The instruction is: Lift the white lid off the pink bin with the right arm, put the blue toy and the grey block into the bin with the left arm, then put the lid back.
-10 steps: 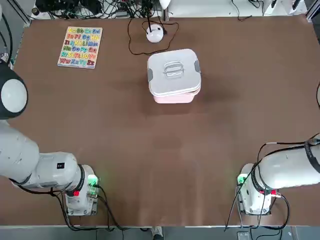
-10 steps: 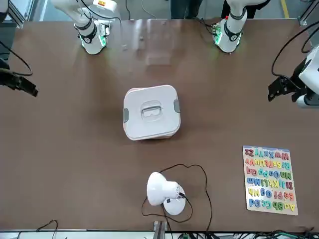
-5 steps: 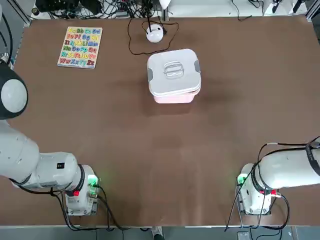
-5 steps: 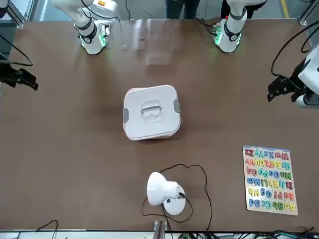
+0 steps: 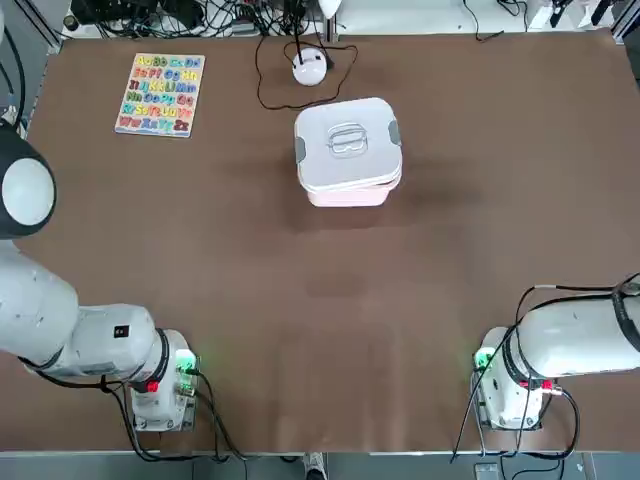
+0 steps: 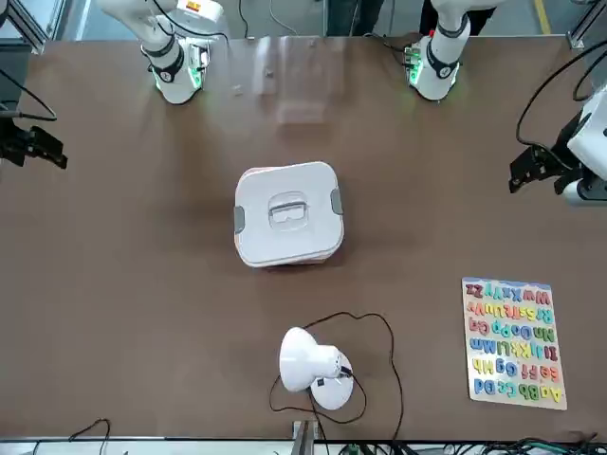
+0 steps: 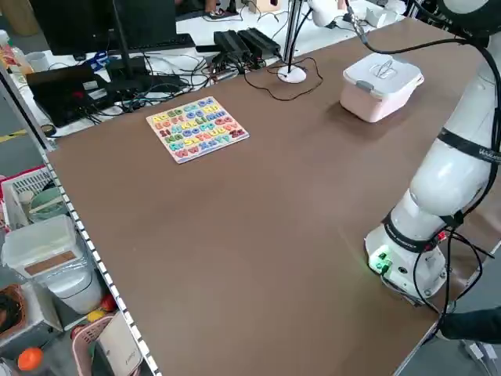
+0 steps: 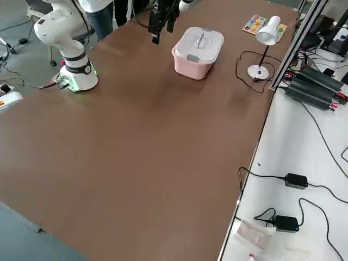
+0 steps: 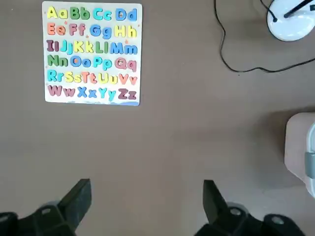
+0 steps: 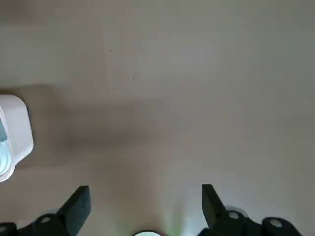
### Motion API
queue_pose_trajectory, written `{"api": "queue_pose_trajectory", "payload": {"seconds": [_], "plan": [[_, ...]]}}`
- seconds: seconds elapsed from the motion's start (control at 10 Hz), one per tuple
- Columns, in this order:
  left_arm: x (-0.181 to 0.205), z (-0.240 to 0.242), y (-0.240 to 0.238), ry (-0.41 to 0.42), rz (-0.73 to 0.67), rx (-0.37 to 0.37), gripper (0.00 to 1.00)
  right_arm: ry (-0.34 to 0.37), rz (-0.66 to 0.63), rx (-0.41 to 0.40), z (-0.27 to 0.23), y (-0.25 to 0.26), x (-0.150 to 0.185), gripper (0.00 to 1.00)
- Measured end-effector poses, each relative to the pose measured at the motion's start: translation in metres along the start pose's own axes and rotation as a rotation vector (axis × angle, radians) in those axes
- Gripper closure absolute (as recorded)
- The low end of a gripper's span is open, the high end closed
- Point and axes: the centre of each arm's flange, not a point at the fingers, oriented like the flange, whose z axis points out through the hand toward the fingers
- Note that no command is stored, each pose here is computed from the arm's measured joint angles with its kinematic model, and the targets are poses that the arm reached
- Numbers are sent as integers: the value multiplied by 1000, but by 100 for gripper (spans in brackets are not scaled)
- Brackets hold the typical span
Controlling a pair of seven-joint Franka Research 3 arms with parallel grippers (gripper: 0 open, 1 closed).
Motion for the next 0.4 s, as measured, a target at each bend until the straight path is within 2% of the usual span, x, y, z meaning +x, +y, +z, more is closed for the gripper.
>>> {"api": "queue_pose_trajectory", "payload": {"seconds": [0.4], "plan": [[0,0,1,0,2,0,0,1,-17,0,0,-2,0,0]]}}
